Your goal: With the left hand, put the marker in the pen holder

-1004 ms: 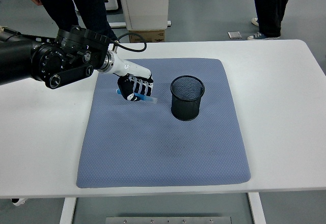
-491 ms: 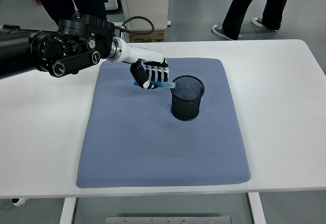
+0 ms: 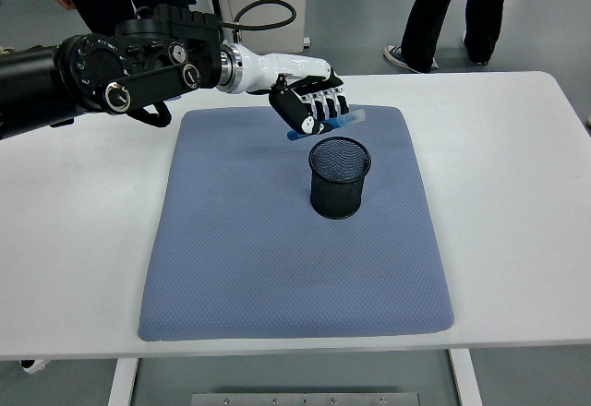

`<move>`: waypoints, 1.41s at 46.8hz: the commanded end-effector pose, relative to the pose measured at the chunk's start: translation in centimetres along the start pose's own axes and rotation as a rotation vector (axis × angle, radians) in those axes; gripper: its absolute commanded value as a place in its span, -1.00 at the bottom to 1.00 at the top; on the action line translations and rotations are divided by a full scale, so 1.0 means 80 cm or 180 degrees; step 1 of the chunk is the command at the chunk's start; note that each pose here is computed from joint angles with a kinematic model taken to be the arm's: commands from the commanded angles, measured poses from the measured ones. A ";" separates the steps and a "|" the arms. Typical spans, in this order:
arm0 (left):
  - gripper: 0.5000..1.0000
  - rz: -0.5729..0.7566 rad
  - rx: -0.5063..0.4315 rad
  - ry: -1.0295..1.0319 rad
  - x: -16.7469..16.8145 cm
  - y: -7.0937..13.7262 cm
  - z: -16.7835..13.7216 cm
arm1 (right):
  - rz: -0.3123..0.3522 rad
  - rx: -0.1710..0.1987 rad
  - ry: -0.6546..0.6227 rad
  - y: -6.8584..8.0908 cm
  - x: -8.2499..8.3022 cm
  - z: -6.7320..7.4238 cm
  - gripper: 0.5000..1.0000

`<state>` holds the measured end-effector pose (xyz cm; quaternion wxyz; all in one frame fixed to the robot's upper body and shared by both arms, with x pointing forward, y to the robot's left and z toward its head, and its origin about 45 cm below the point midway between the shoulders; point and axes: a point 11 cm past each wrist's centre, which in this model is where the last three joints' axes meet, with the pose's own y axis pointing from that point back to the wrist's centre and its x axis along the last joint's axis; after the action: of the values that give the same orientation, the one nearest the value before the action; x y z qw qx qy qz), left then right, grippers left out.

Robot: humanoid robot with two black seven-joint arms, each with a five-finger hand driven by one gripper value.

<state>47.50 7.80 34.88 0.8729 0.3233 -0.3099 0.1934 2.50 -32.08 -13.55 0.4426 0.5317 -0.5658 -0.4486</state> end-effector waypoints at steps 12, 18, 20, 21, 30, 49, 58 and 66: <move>-1.00 0.0125 -0.0274 0.0455 -0.005 -0.014 0.022 | 0.0002 0.0000 0.0000 0.000 0.000 0.000 1.00; -1.00 0.0124 -0.0339 0.0676 -0.017 -0.022 0.021 | 0.0002 0.0000 0.0000 0.000 0.000 0.000 1.00; -1.00 0.0145 -0.0352 0.0739 -0.019 -0.024 0.020 | 0.0002 0.0000 0.0000 0.000 0.000 0.000 1.00; -1.00 0.0158 -0.0365 0.0773 -0.020 -0.025 0.020 | 0.0002 0.0000 0.0000 0.000 0.000 0.000 1.00; -1.00 0.0243 -0.0394 0.0998 -0.037 -0.033 0.008 | -0.0003 0.0000 0.0000 0.000 0.000 0.000 1.00; -0.61 0.0295 -0.0541 0.1319 -0.048 -0.036 0.001 | 0.0002 0.0000 0.0000 0.000 0.000 0.000 1.00; 0.46 0.0331 -0.0553 0.1446 -0.047 -0.035 -0.002 | 0.0002 0.0000 0.0000 0.000 0.000 0.000 1.00; 0.87 0.0354 -0.0547 0.1467 -0.044 -0.033 -0.005 | -0.0003 0.0000 0.0000 0.000 0.000 0.000 1.00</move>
<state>46.47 5.66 31.13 0.9329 0.1783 -0.1365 0.2816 2.50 -32.08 -13.55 0.4426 0.5317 -0.5658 -0.4486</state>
